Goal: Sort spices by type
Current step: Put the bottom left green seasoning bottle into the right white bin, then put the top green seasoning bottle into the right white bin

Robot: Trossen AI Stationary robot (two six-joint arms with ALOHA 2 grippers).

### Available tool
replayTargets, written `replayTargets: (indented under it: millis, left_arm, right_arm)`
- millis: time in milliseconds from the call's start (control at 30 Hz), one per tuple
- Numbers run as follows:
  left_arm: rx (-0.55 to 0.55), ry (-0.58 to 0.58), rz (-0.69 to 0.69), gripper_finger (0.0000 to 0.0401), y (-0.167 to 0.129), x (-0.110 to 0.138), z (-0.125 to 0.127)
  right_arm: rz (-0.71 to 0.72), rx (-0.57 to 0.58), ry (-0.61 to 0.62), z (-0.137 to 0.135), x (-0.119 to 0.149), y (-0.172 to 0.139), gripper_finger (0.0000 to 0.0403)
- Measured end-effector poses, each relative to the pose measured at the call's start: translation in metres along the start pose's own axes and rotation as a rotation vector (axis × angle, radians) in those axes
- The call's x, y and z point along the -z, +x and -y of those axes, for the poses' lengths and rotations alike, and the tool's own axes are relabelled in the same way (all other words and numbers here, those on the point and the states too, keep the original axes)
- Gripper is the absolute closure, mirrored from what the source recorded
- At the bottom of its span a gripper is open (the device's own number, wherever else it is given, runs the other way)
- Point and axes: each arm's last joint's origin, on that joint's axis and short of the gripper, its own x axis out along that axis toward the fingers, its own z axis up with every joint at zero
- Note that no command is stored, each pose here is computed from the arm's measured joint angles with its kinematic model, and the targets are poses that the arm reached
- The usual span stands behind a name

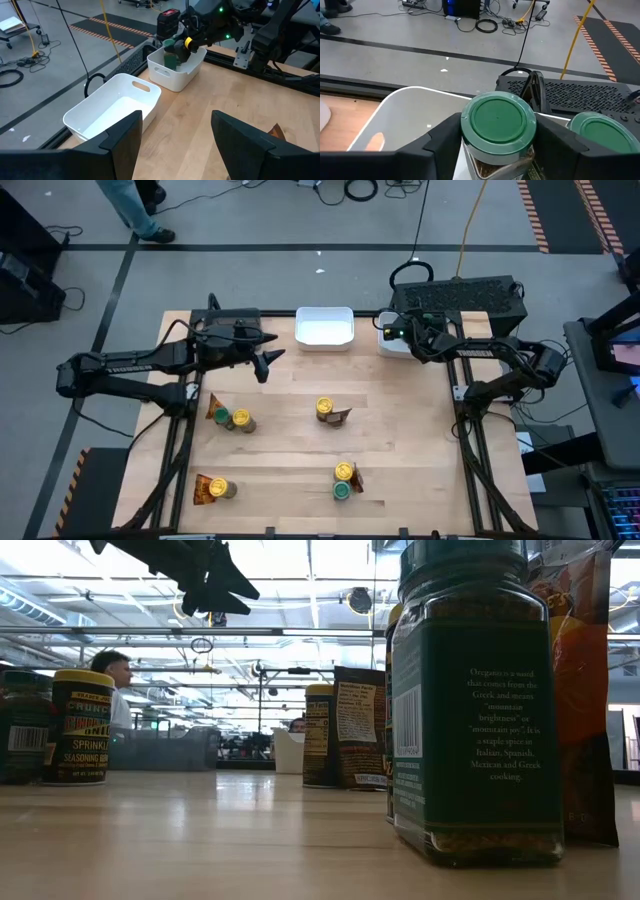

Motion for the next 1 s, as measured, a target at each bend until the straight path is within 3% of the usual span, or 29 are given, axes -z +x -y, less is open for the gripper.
replayTargets:
  millis: [400,567,1000]
  left_arm:
    - [0.000,-0.001,0.000,0.0159,0.000,0.000,0.000]
    - [0.000,-0.002,0.000,0.0159,0.000,0.000,0.000]
    - [0.000,-0.001,0.001,0.0159,0.000,0.000,0.000]
  right_arm:
    - [-0.006,-0.011,-0.026,-0.001,0.000,0.000,0.0135]
    - [-0.042,-0.094,-0.049,-0.002,0.000,-0.003,0.0131]
    - [0.133,-0.198,-0.041,0.020,-0.041,-0.046,0.0133]
